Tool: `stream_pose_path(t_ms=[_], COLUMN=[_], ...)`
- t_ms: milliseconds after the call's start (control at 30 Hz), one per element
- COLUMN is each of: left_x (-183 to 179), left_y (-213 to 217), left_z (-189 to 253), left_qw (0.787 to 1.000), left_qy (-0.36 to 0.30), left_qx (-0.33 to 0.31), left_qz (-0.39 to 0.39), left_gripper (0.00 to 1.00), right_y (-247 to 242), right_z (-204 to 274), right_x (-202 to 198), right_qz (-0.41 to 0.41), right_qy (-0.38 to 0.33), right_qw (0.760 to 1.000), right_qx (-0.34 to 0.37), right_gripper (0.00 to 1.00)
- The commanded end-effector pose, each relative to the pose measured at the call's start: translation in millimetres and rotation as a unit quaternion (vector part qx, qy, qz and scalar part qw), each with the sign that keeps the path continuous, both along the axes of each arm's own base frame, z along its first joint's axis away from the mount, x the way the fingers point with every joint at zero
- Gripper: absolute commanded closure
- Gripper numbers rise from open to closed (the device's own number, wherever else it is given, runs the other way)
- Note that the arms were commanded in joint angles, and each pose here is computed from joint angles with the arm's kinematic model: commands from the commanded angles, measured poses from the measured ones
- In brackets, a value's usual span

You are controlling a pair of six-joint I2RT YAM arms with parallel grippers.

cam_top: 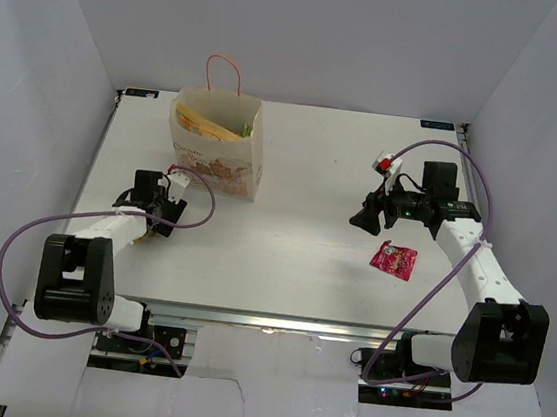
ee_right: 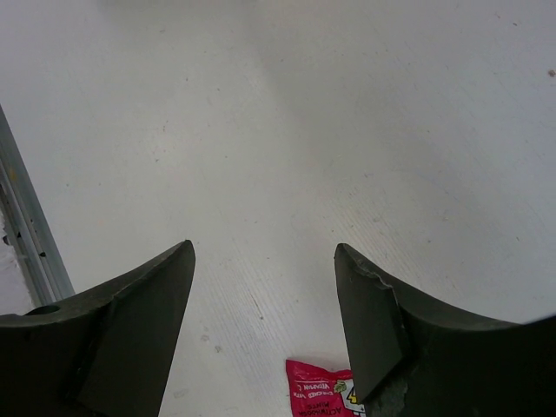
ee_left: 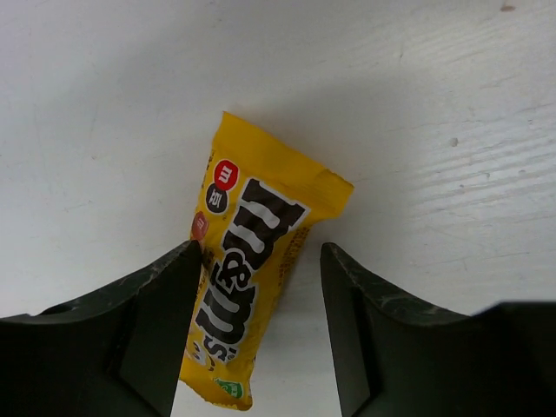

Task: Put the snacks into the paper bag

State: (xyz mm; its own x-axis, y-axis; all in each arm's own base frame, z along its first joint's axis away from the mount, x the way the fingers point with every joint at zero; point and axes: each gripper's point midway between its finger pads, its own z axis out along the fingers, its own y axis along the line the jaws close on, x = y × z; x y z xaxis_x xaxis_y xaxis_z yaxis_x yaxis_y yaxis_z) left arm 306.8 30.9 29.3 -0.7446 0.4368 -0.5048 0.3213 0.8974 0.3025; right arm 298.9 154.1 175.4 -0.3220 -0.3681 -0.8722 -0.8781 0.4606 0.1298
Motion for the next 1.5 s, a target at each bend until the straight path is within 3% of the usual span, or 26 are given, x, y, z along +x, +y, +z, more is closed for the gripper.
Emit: stream_pose_path(t_ms=[0, 133, 167, 200, 300, 400, 533, 633, 833, 1033, 1267, 1467], left_x=[6.4, 5.9, 5.8, 6.5, 9.2, 12.8, 14.9, 13.4, 12.6, 39.7, 90.2, 136.9], left_y=[-0.8, 2.3, 3.0, 4.2, 6.5, 4.2, -6.2, -17.9, -38.4, -57.2, -72.3, -82.4], left_z=[-2.3, -1.0, 0.2, 2.8, 17.6, 44.3, 99.7, 159.8, 271.8, 356.6, 417.5, 415.3], left_qw=[1.000, 1.000, 1.000, 1.000, 0.999, 0.997, 0.987, 0.969, 0.914, 0.875, 0.843, 0.829], left_qy=[-0.004, -0.009, -0.010, -0.014, -0.035, -0.068, -0.137, -0.215, -0.343, -0.403, -0.442, -0.428], left_qx=[-0.022, -0.023, -0.023, -0.020, -0.019, -0.031, -0.071, -0.116, -0.213, -0.267, -0.303, -0.358], left_qz=[-0.004, 0.006, 0.007, 0.011, 0.020, 0.029, 0.040, 0.042, 0.046, 0.004, -0.045, -0.045], left_gripper=[0.33, 0.46, 0.51, 0.64, 0.79, 0.84, 0.85, 0.84, 0.81, 0.83, 0.83, 0.82], right_y=[-1.3, -3.4, -4.1, -3.8, -3.7, -4.4, -5.1, -6.0, -6.4, -6.8, -5.8, -6.0], right_z=[14.0, 14.7, 13.6, 13.8, 13.8, 12.1, 11.8, 10.1, 4.8, 4.4, 2.4, 1.7], right_x=[-3.4, -4.4, -5.2, -5.8, -7.2, -7.3, -7.1, -7.7, -10.5, -12.0, -16.1, -16.3], right_qz=[0.003, 0.000, -0.002, -0.001, -0.001, -0.003, -0.003, -0.005, -0.005, -0.005, -0.003, -0.004], right_qy=[-0.017, -0.014, -0.010, -0.010, -0.008, -0.006, -0.007, -0.006, 0.001, -0.001, 0.006, 0.006], right_qw=[1.000, 1.000, 1.000, 1.000, 1.000, 1.000, 1.000, 1.000, 1.000, 1.000, 1.000, 1.000], right_qx=[0.015, 0.020, 0.021, 0.022, 0.024, 0.023, 0.022, 0.021, 0.020, 0.018, 0.022, 0.022], right_gripper=[0.29, 0.29, 0.29, 0.29, 0.29, 0.29, 0.29, 0.29, 0.29, 0.29, 0.29, 0.29])
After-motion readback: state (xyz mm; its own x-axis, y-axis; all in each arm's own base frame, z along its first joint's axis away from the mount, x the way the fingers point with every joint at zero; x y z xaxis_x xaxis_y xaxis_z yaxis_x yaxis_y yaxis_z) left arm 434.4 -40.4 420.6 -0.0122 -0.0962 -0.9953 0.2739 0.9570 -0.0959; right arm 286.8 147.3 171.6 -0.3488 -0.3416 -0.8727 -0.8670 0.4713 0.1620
